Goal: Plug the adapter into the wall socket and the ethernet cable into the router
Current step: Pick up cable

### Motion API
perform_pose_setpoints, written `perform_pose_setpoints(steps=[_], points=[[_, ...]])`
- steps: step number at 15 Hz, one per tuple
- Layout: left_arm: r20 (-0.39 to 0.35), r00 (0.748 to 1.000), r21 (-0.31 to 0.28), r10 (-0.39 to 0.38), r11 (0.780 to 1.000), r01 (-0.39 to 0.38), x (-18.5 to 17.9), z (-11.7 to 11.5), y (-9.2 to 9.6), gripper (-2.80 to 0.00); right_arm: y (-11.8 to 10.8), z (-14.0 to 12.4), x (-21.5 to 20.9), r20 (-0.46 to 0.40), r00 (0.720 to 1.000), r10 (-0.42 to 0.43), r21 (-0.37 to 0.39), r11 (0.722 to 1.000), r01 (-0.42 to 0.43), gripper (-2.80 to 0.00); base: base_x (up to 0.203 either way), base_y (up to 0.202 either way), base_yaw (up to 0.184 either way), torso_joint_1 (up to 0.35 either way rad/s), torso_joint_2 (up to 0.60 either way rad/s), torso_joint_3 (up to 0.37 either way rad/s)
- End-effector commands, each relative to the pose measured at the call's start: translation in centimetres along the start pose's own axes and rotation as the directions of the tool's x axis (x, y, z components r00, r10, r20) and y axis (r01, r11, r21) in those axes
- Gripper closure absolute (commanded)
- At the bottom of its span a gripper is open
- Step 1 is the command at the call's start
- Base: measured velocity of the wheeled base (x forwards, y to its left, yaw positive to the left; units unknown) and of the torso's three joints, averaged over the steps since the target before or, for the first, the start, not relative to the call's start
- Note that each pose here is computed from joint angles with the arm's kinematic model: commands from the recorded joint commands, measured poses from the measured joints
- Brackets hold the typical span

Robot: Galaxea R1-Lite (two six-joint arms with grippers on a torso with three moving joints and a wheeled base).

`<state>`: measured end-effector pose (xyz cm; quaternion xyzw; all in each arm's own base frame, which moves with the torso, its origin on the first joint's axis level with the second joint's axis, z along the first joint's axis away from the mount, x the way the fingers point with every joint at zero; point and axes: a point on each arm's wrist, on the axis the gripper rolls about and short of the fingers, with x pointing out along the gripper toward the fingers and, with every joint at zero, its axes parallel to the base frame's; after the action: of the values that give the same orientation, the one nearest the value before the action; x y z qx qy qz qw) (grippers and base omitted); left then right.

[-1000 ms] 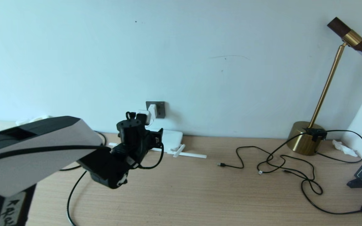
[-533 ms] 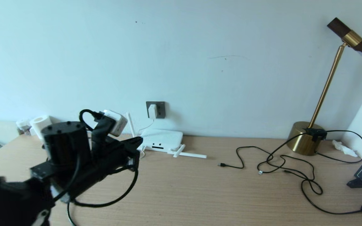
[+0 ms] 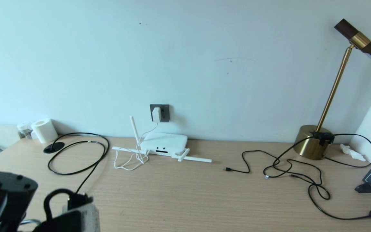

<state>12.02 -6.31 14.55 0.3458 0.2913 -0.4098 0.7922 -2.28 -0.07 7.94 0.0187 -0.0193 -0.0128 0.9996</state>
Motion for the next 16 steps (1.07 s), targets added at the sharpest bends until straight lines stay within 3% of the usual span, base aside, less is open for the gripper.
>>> perform_pose_setpoints(steps=[1,4,6,7,9,14,16], points=[[-0.065,0.996,0.103,-0.06,0.992,0.066,0.1,-0.6,-0.6,0.0,0.0,-0.3,0.1,-0.009,1.0,0.0,0.0,1.0,0.0,0.0,0.0,0.0,0.0,0.0,0.0,0.0],[-0.148,0.985,0.153,-0.086,0.982,0.109,1.6,-0.9,-0.3,0.0,0.0,-0.3,0.1,-0.01,1.0,0.0,0.0,1.0,0.0,0.0,0.0,0.0,0.0,0.0,0.0,0.0],[-0.164,0.983,0.181,-0.087,0.977,0.116,2.3,-0.4,0.3,0.0,0.0,-0.3,0.1,-0.01,1.0,-0.001,0.0,1.0,0.001,0.0,0.0,0.0,0.0,0.0,0.0,0.0],[-0.158,0.984,0.2,-0.081,0.973,0.112,2.4,0.1,0.7,-2.8,0.0,-0.3,0.1,-0.01,1.0,0.0,0.0,1.0,0.0,0.0,0.0,0.0,0.0,0.0,0.0,0.0],[-0.182,0.978,0.222,-0.102,0.965,0.142,3.1,0.1,0.9,-2.8,0.0,-0.3,0.1,-0.01,1.0,0.0,0.0,1.0,0.0,0.0,0.0,0.0,0.0,0.0,0.0,0.0],[-0.271,0.946,0.191,-0.181,0.953,0.237,6.0,-0.3,1.5,-2.8,0.0,-0.3,0.1,-0.01,1.0,0.0,0.0,1.0,0.0,0.0,0.0,0.0,0.0,0.0,0.0,0.0],[-0.289,0.94,0.182,-0.184,0.953,0.242,7.1,-0.5,2.3,-2.8,0.0,-0.3,0.1,-0.009,1.0,0.0,0.0,1.0,0.0,0.0,0.0,0.0,0.0,0.0,0.0,0.0]])
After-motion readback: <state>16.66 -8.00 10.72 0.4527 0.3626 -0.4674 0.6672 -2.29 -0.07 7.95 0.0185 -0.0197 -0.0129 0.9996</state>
